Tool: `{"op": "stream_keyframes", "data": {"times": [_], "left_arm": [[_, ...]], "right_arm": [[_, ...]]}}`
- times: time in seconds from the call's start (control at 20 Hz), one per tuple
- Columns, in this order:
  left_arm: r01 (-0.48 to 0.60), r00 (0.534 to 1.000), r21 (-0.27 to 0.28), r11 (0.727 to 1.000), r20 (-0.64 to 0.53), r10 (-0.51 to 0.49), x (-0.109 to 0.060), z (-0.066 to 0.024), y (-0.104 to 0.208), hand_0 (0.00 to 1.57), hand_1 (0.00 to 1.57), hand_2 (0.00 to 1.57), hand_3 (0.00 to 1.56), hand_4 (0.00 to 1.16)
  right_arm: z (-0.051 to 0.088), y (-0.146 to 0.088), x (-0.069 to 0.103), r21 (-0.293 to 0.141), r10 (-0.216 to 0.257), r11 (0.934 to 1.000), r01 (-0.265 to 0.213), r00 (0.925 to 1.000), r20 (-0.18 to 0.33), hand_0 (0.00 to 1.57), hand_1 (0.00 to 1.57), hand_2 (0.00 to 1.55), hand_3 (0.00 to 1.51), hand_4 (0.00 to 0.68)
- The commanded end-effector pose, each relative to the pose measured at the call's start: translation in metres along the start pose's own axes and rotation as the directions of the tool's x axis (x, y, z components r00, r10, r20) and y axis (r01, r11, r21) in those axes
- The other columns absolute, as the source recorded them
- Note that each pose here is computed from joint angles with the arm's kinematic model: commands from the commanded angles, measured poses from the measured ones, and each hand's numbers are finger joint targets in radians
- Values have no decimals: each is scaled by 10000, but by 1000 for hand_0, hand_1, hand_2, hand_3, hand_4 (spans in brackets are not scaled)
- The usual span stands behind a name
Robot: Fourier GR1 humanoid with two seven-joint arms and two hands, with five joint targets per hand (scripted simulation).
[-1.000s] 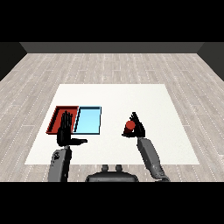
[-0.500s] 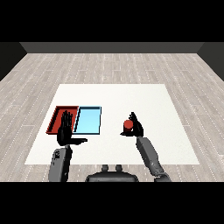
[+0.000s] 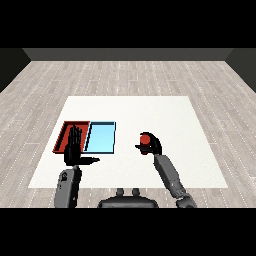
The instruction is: Pick the red can and put it in the red box
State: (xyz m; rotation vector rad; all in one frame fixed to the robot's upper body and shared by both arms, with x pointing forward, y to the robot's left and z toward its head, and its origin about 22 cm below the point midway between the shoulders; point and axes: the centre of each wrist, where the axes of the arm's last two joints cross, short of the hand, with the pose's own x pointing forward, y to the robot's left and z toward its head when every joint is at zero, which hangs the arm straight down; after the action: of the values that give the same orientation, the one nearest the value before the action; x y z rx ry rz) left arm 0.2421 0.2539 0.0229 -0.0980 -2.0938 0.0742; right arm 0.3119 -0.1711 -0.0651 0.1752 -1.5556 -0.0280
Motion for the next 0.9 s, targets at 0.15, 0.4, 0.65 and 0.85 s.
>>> {"op": "stream_keyframes", "data": {"times": [0.15,0.4,0.65,0.85], "left_arm": [[-157,9998,190,9997,-154,160,-174,199,98,0,0,0,0,0],[-107,9997,76,9999,-206,109,-134,154,-50,0,0,0,0,0],[-170,9997,43,9998,-160,171,-10,24,53,0,0,0,0,0],[20,10000,88,10000,-53,-20,-108,25,123,0,0,0,0,0]], "right_arm": [[-32,21,-101,-327,957,9948,-969,9948,-342,1538,1538,1472,1420,575],[-61,116,41,-92,1278,9917,-1285,9903,-548,1528,1528,1469,1416,548],[-172,-24,-11,-129,1504,9885,-1506,9885,-159,1548,1548,1475,1411,558],[-122,274,210,-412,1401,9895,-1383,9891,442,1529,1529,1470,1395,580]]}}
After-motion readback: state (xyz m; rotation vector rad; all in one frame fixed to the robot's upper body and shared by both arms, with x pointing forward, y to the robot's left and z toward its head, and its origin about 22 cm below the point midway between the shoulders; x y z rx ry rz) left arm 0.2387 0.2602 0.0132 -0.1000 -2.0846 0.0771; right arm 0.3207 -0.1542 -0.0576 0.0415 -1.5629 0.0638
